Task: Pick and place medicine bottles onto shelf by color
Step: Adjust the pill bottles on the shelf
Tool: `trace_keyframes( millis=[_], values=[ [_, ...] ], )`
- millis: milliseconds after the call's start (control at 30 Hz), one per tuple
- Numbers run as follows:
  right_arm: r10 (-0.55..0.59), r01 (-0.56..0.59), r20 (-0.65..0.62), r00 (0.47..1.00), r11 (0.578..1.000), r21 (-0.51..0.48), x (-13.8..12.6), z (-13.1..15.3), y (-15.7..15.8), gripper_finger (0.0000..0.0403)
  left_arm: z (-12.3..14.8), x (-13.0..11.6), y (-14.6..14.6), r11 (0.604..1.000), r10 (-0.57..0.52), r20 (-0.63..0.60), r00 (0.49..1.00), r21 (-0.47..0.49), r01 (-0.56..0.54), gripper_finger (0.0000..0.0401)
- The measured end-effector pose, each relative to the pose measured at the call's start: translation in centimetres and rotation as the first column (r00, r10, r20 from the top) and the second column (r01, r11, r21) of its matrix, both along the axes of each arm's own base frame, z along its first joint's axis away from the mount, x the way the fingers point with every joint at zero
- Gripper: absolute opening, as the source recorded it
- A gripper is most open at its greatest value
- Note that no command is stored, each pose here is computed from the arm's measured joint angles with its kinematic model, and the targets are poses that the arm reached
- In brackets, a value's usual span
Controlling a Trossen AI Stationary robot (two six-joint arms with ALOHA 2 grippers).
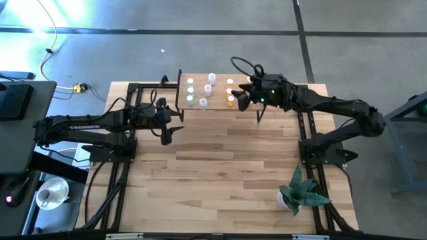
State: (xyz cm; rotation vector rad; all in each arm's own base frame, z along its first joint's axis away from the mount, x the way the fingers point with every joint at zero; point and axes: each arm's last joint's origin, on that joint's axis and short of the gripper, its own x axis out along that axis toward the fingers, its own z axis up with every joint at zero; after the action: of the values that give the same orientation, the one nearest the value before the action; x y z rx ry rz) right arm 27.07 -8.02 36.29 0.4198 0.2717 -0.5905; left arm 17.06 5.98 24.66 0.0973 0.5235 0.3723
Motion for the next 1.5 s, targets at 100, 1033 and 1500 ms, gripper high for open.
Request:
trace_keyframes(
  millis=[100, 1033, 1500],
  values=[
    [-0.008, 0.007, 0.015, 1.0, 0.997, 0.077, 0.2, -0.6, -1.2, 0.0232, 0.0, 0.0, 0.0, 1.0, -0.005, 0.001, 1.0, -0.003, 0.005, 0.0255],
    [0.055, 0.033, -0.342, 0.938, 0.968, 0.247, 5.0, -1.9, -3.7, 0.0232, 0.0, 0.0, 0.0, 1.0, 0.004, 0.009, 1.0, -0.023, -0.004, 0.0255],
    [0.019, 0.094, -0.414, 0.91, 0.963, 0.252, 5.5, -3.3, -4.0, 0.0232, 0.0, 0.0, 0.0, 1.0, 0.004, 0.009, 1.0, -0.022, -0.004, 0.0255]
  ],
)
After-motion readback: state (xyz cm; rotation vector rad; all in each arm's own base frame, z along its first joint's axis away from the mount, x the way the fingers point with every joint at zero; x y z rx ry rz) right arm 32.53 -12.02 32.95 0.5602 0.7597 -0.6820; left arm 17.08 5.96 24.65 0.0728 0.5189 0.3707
